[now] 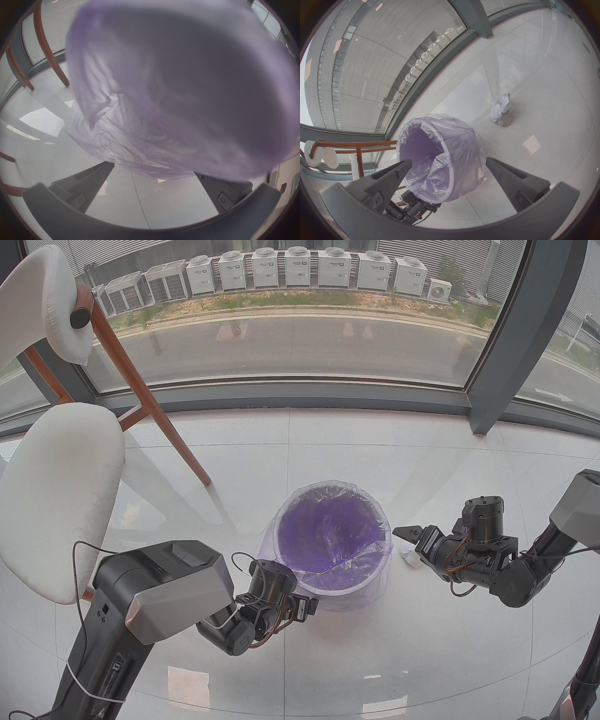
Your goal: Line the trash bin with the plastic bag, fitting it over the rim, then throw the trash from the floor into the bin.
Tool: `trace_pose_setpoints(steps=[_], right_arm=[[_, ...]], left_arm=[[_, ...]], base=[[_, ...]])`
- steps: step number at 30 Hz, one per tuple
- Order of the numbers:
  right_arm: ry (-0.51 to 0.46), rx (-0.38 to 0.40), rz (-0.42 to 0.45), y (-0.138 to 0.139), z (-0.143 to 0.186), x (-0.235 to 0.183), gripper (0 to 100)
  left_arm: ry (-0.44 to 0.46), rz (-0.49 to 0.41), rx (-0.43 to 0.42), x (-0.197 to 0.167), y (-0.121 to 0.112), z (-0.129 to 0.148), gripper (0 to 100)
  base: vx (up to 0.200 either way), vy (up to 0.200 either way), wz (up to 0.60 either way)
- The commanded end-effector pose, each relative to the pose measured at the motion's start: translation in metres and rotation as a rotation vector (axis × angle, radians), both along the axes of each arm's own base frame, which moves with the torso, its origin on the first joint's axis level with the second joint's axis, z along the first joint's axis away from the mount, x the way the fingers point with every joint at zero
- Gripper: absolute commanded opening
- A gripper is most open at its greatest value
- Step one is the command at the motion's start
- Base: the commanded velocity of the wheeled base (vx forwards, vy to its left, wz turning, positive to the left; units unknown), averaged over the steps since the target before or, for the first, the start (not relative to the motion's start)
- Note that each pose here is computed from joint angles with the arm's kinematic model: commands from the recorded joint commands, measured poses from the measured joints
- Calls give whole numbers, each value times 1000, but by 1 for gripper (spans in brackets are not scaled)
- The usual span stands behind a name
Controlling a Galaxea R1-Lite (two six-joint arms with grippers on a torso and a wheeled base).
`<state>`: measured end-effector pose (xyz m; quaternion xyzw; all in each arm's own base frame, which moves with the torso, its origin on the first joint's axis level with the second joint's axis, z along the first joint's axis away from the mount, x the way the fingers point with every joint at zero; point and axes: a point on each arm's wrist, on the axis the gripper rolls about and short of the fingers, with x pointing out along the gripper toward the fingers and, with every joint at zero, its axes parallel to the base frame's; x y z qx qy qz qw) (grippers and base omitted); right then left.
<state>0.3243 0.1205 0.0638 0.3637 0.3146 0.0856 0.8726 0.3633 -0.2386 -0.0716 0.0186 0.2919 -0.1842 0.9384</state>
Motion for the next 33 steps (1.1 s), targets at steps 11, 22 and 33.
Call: trace_pose_setpoints(steps=[11, 22, 33], right_arm=[[-6, 5, 2, 0, 4, -3, 100], [-1, 5, -4, -2, 2, -3, 100], [3, 3, -7, -2, 1, -3, 100]], left_arm=[[26, 3, 19, 11, -8, -2, 0], [7, 9, -5, 8, -5, -3, 0], [41, 12, -2, 2, -1, -6, 0]], base=[[0, 0, 0], [0, 0, 0], [-182, 0, 0]])
